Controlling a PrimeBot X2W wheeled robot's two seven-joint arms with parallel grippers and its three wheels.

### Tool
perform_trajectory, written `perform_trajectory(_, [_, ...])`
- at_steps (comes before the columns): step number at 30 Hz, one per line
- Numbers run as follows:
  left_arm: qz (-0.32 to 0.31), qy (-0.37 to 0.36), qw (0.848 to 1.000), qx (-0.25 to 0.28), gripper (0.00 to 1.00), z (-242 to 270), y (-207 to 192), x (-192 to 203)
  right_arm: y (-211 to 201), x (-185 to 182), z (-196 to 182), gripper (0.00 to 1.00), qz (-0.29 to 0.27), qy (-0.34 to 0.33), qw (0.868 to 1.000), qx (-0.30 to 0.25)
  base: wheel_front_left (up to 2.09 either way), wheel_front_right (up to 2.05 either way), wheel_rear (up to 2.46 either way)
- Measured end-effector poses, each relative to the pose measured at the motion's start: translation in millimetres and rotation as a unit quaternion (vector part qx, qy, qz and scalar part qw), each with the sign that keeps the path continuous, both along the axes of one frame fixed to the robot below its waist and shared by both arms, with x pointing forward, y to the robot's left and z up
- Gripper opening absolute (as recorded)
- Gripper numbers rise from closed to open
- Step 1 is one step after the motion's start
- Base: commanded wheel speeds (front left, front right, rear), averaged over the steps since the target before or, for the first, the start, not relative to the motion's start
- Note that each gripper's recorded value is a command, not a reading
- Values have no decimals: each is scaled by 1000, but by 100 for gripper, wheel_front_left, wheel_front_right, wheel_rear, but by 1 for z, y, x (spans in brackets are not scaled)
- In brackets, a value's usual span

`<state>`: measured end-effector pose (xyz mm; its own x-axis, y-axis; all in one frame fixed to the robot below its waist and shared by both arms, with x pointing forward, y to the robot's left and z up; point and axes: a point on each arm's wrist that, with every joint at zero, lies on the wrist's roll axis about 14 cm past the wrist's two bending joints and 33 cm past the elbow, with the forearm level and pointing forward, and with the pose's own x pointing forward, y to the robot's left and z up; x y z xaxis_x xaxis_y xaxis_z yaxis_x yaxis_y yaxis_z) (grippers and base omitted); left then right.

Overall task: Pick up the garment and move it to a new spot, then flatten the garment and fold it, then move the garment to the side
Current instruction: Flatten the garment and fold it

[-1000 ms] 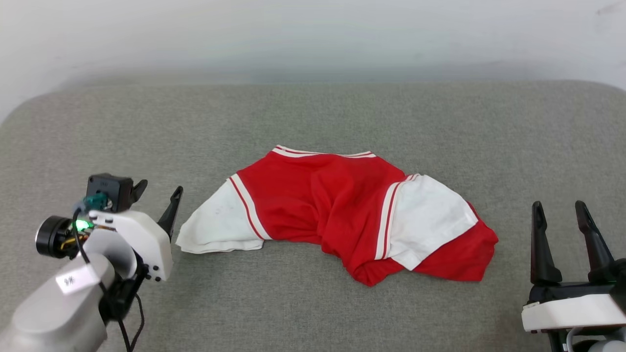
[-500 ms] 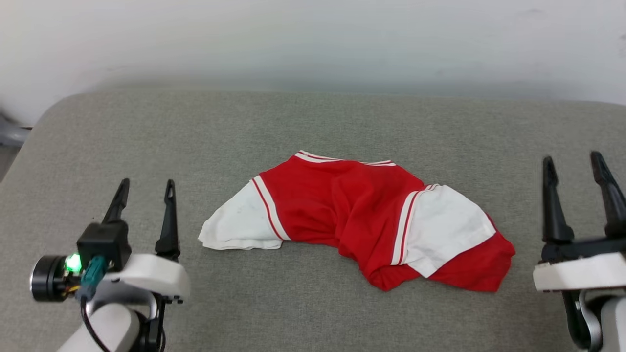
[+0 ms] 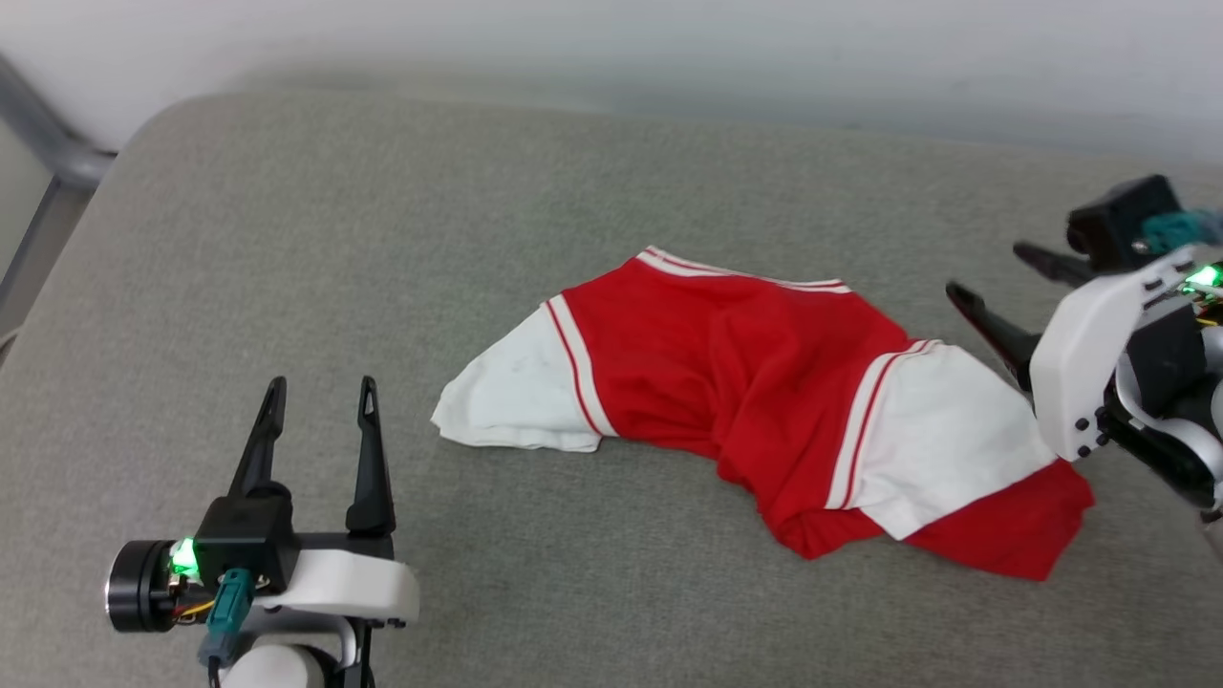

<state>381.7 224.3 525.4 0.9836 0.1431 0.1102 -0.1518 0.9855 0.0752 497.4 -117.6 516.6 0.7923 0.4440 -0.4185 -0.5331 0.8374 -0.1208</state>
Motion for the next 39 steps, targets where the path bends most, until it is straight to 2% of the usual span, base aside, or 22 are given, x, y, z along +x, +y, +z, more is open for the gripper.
perform_trajectory(4, [10,1,1000,0,100,-4,4,6,4,-3,-43,100,29,143,987,-69,0,0,0])
perform_trajectory(9, [23,10,1000,-3,100,-14,6,11,6,4,-76,100,49,229,962,-137,0,0,0])
perform_trajectory(11, [29,16,999,-5,100,-19,10,13,6,7,-91,100,54,250,953,-161,0,0,0])
perform_trajectory(13, [31,19,999,-5,100,-21,11,14,7,10,-96,100,55,257,950,-166,0,0,0])
perform_trajectory(19, [45,31,998,-6,100,-33,17,21,8,13,-147,100,68,314,926,-200,0,0,0])
perform_trajectory(24, [54,38,998,-3,100,-39,22,22,9,11,-161,100,81,332,918,-203,0,0,0])
perform_trajectory(25, [54,39,998,-1,100,-39,22,23,10,11,-160,67,83,330,919,-199,0,0,0])
perform_trajectory(26, [54,38,998,1,100,-39,23,23,10,11,-159,21,84,326,922,-192,0,0,0])
perform_trajectory(27, [53,37,998,0,100,-38,22,24,11,11,-157,0,84,321,925,-186,0,0,0])
perform_trajectory(34, [46,26,999,-1,100,-31,19,21,25,10,-132,0,97,264,951,-130,0,0,0])
perform_trajectory(39, [40,18,999,-4,100,-24,17,14,20,11,-94,0,93,200,971,-91,0,0,0])
